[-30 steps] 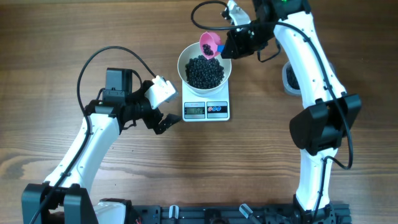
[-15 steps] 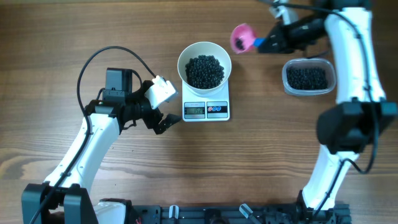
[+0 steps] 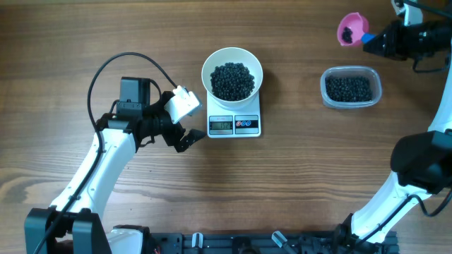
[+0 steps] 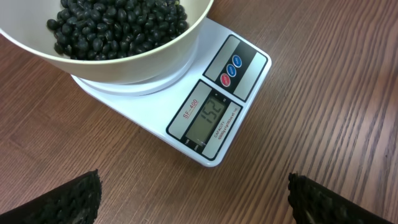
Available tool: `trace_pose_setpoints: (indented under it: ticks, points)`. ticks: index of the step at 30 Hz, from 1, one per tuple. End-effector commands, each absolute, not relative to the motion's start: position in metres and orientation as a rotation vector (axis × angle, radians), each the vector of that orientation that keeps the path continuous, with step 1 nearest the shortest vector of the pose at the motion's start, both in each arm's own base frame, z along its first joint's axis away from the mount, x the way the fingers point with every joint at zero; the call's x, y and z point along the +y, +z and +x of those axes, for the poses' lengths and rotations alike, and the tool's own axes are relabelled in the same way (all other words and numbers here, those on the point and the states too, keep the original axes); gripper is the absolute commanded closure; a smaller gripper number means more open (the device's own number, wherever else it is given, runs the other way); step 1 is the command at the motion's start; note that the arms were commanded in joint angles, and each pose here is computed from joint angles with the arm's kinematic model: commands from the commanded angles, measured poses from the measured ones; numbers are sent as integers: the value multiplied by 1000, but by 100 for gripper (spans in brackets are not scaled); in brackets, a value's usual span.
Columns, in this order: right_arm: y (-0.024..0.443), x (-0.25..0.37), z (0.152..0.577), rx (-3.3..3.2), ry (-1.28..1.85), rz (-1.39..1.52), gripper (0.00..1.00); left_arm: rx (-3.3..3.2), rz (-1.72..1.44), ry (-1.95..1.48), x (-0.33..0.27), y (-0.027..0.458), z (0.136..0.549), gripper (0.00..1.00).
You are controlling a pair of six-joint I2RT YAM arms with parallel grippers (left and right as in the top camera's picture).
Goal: Scoop item into bowl and weigh 150g on scale
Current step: 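Return the scoop with right gripper to the bean tub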
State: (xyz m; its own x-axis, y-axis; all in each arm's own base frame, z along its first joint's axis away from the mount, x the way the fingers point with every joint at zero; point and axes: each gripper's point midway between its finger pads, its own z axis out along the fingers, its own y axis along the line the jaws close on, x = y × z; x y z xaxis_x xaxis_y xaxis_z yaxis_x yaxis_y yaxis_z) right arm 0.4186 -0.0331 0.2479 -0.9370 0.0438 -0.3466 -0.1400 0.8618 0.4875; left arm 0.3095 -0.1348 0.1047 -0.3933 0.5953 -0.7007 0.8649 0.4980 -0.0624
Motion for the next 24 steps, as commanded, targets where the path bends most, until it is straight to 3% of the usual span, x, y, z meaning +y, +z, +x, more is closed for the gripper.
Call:
trace_pose_setpoints:
  ticks: [1, 11, 24]
  points:
    - [254, -45, 414, 2718, 603, -25, 96, 2128, 1194, -604, -138, 101, 305, 0]
    - [217, -54, 398, 2868, 565, 85, 96, 2128, 1194, -604, -138, 101, 305, 0]
    - [191, -43, 387, 3065, 117, 45, 96, 2128, 1194, -604, -138, 101, 305, 0]
